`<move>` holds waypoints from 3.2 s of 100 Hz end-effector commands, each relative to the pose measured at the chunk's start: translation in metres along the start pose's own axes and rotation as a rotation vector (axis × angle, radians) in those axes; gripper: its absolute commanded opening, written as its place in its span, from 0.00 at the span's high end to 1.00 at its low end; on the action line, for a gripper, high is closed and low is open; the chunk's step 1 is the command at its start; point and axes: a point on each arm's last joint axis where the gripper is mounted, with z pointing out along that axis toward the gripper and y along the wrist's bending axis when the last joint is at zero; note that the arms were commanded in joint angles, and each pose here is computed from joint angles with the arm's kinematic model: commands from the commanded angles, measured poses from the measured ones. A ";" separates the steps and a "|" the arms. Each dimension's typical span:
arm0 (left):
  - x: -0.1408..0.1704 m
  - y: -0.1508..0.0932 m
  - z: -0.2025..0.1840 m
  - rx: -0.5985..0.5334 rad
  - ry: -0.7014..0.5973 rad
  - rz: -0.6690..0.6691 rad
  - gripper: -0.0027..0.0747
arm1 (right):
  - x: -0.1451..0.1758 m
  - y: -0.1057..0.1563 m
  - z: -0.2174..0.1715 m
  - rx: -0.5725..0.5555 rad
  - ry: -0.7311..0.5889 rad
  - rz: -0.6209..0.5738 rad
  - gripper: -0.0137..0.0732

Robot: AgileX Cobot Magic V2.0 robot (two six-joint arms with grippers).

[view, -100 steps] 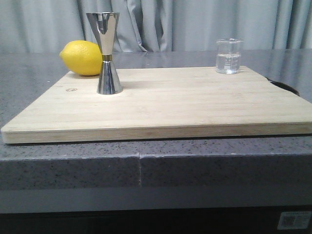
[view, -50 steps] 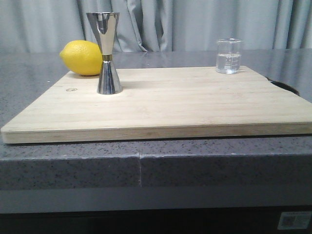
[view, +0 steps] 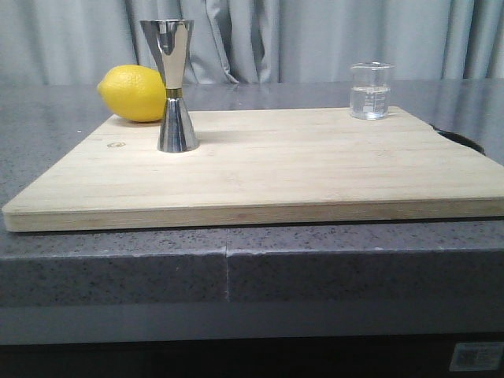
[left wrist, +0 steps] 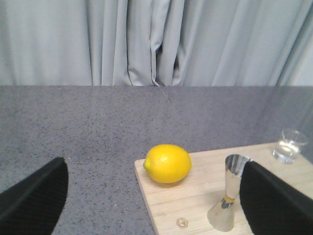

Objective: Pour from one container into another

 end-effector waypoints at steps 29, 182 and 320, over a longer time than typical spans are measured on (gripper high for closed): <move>0.005 -0.012 0.047 0.372 0.026 0.270 0.12 | -0.010 0.005 0.023 -0.034 -0.043 -0.004 0.11; 0.086 -0.013 0.215 1.018 0.061 0.194 0.12 | 0.003 0.004 0.053 -0.023 0.050 -0.017 0.11; 0.094 -0.023 0.227 0.966 0.101 0.224 0.37 | 0.000 0.004 0.054 -0.024 0.009 -0.017 0.11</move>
